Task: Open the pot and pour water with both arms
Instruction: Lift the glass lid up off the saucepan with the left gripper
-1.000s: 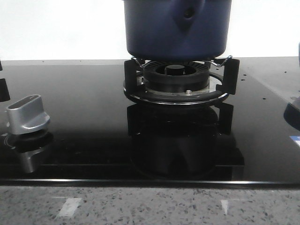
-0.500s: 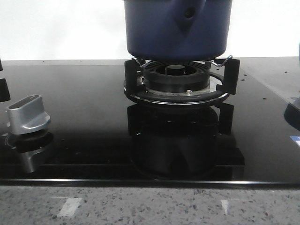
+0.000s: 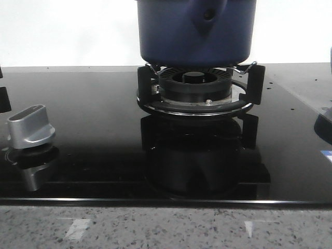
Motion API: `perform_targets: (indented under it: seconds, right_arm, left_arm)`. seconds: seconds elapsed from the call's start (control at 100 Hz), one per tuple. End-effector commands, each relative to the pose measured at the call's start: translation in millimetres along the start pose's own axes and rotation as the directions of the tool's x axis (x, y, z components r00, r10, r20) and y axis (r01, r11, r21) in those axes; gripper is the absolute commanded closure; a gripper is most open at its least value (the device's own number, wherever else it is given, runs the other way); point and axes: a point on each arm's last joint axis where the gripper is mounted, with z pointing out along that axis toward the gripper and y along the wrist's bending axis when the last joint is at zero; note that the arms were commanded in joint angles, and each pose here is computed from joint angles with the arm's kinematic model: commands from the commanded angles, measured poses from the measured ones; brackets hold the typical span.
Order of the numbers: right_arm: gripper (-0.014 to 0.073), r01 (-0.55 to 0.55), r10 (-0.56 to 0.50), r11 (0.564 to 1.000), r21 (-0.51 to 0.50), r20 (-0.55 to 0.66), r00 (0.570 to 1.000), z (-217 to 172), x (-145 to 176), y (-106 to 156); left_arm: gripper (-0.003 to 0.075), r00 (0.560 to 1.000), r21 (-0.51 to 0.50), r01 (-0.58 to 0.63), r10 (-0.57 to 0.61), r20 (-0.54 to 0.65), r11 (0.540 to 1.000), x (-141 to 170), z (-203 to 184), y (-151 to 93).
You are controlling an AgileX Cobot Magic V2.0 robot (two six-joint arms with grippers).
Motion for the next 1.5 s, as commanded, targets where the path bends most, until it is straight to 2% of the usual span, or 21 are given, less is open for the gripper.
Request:
perform_targets:
  seconds: [0.0, 0.4, 0.71, 0.9, 1.23, 1.49]
  right_arm:
    - [0.0140, 0.006, -0.007, 1.000, 0.010, 0.102, 0.995, -5, -18, -1]
    - [0.0140, 0.006, -0.007, 1.000, 0.009, 0.101, 0.995, -5, -17, -1]
    - [0.0140, 0.006, -0.006, 1.000, 0.009, 0.099, 0.995, -4, -17, -1]
    - [0.0140, 0.006, -0.006, 1.000, 0.009, 0.099, 0.995, -4, -17, -1]
    - [0.0140, 0.007, -0.008, 1.000, 0.010, 0.098, 0.995, -4, -17, -1]
    - [0.0140, -0.003, 0.003, 1.000, 0.008, 0.080, 0.997, -4, -16, -1]
  left_arm:
    - [0.0236, 0.995, 0.017, -0.013, 0.011, 0.095, 1.000, -28, -5, -9]
    - [0.0237, 0.997, -0.029, -0.017, 0.019, 0.080, 0.999, -22, 13, -6]
    - [0.0245, 0.996, -0.028, 0.002, 0.000, 0.086, 1.000, -20, 16, -4]
    - [0.0311, 0.996, -0.026, 0.006, -0.004, 0.090, 1.000, -20, 16, -4]
    - [0.0473, 0.996, -0.021, 0.006, -0.004, 0.090, 1.000, -20, 16, -5]
    - [0.0478, 0.993, 0.010, -0.001, -0.001, 0.120, 1.000, -30, 9, -12]
